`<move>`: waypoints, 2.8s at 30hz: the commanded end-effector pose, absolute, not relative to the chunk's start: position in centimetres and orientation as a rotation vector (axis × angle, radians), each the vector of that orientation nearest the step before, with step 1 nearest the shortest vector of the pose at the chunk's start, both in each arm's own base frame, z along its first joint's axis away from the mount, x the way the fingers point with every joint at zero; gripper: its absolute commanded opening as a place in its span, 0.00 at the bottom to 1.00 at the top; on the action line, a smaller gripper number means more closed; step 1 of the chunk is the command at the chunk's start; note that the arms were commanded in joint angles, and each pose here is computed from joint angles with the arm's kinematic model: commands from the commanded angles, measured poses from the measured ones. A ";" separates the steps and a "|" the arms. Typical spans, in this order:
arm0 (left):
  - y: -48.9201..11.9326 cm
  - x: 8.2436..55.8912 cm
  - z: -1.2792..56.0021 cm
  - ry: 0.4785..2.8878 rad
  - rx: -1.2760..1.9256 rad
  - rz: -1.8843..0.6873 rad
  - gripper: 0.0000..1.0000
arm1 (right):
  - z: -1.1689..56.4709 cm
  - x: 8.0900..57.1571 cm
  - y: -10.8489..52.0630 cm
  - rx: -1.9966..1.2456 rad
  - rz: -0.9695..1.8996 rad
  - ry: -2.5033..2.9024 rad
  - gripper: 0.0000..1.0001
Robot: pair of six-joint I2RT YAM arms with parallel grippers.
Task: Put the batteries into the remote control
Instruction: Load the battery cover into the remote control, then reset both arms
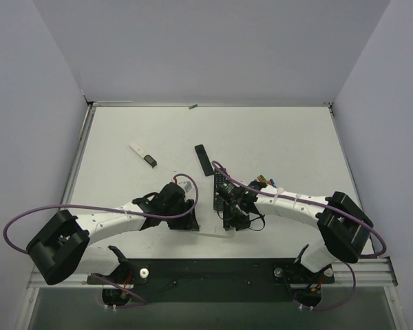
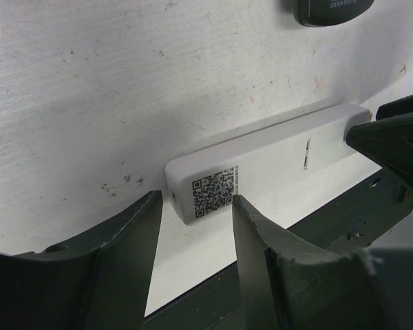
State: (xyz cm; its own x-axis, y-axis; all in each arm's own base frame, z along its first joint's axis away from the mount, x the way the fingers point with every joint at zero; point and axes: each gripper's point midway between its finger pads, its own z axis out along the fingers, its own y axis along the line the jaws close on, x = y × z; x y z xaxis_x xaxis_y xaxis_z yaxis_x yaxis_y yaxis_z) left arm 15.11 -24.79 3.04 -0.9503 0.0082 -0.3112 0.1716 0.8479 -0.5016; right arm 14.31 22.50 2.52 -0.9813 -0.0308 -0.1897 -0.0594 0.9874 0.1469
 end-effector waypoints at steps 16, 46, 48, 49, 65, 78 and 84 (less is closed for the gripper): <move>-27.3 15.5 4.5 2.673 0.167 -0.900 0.41 | 2.3 13.9 23.3 -0.120 0.177 2.964 0.26; -28.4 16.1 7.3 2.566 0.103 -1.030 0.43 | 3.5 15.7 26.9 -0.108 0.476 2.918 0.25; -27.3 16.6 7.0 2.563 0.065 -0.975 0.47 | 4.7 16.4 26.2 -0.116 0.461 2.851 0.26; -27.0 16.9 7.4 2.543 0.059 -0.966 0.48 | 5.8 16.8 26.1 -0.121 0.478 2.807 0.27; -15.9 23.2 13.8 2.283 -0.271 -0.749 0.81 | 14.1 22.7 15.6 0.013 0.298 2.414 0.78; -4.9 22.9 25.6 1.910 -0.308 -0.337 0.87 | 19.2 23.3 6.4 0.203 0.076 2.125 0.80; -1.6 19.4 32.0 1.653 -0.352 -0.265 0.87 | 23.3 22.5 3.1 0.273 0.005 1.931 0.84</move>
State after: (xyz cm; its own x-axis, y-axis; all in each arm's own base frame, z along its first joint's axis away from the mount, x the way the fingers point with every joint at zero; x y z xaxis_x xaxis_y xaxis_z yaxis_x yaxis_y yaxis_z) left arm 21.93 -4.87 27.57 -0.2834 -0.4057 -0.8690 -0.0269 0.9091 -0.4157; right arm 22.82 6.48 21.01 -0.4588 0.2175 -0.8615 0.0931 0.9760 0.1968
